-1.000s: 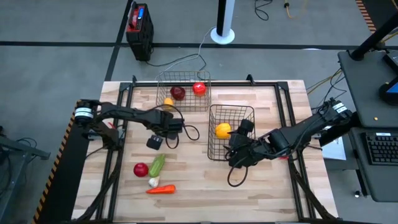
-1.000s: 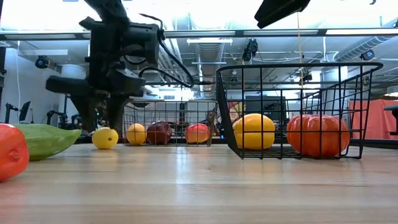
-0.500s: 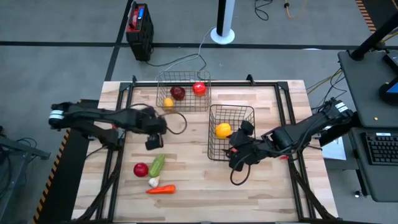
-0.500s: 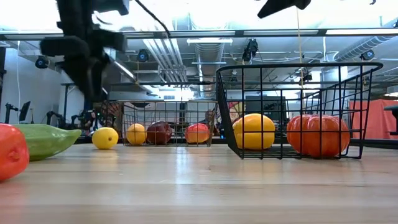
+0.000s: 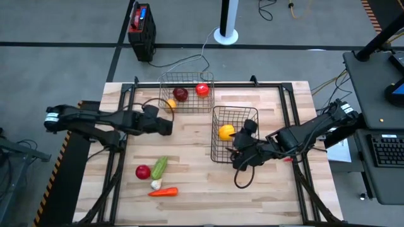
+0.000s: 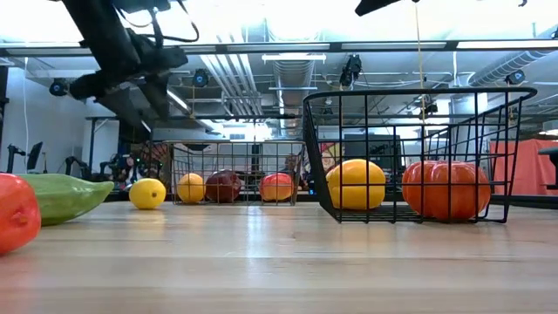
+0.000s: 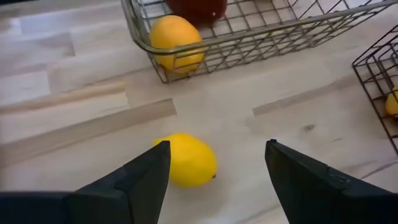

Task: Sort produce into baskets
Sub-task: Put the yellow lemon into the silver wire basket

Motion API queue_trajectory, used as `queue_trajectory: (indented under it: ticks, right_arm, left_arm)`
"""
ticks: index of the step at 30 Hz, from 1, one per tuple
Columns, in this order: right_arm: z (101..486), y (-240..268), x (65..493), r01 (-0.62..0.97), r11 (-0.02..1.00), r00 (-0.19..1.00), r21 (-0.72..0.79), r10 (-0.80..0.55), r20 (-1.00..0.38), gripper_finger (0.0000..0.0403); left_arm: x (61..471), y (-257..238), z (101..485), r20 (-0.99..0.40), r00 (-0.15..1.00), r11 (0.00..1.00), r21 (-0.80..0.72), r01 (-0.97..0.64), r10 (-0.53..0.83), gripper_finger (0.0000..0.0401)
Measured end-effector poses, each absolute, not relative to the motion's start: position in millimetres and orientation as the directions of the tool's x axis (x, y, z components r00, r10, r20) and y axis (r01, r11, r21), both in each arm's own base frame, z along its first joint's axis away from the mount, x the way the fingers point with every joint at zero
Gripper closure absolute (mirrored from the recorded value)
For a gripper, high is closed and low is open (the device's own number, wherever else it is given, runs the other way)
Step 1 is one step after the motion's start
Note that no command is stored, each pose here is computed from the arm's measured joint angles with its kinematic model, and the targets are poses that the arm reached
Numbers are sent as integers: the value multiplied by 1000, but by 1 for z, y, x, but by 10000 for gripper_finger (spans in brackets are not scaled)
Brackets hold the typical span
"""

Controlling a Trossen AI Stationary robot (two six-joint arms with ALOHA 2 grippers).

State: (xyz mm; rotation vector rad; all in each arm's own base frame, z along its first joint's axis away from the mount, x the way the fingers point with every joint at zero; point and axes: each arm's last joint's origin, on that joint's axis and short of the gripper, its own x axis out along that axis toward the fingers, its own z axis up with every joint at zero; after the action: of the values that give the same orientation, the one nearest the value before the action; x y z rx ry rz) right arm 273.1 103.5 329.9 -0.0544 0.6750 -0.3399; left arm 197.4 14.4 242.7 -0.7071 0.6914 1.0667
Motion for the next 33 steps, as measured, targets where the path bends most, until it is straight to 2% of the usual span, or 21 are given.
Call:
queue_trajectory:
  ticks: [3,6,13,21,25,33]
  right_arm:
    - [330,102,273,281,937,726,-206,-348,-593,165]
    - [330,101,274,266,937,725,-228,-350,-593,165]
    - [331,101,274,241,939,727,-247,-343,-594,165]
    - [339,100,265,151,974,741,-171,-226,-633,165]
    - [345,99,258,106,987,745,-124,-162,-647,165]
    - [348,95,248,77,989,722,-129,-145,-677,165]
  left_arm:
    - [205,14,236,-802,309,304,-167,-938,512,152]
    - [210,14,227,-828,268,251,-159,-955,493,146]
    - [211,13,203,-882,64,44,-49,-998,467,132]
    - [225,11,177,-900,-19,-121,-38,-992,436,121]
    - [232,11,171,-901,-41,-154,-29,-988,431,118]
    - [242,12,179,-896,-10,-158,-67,-985,444,115]
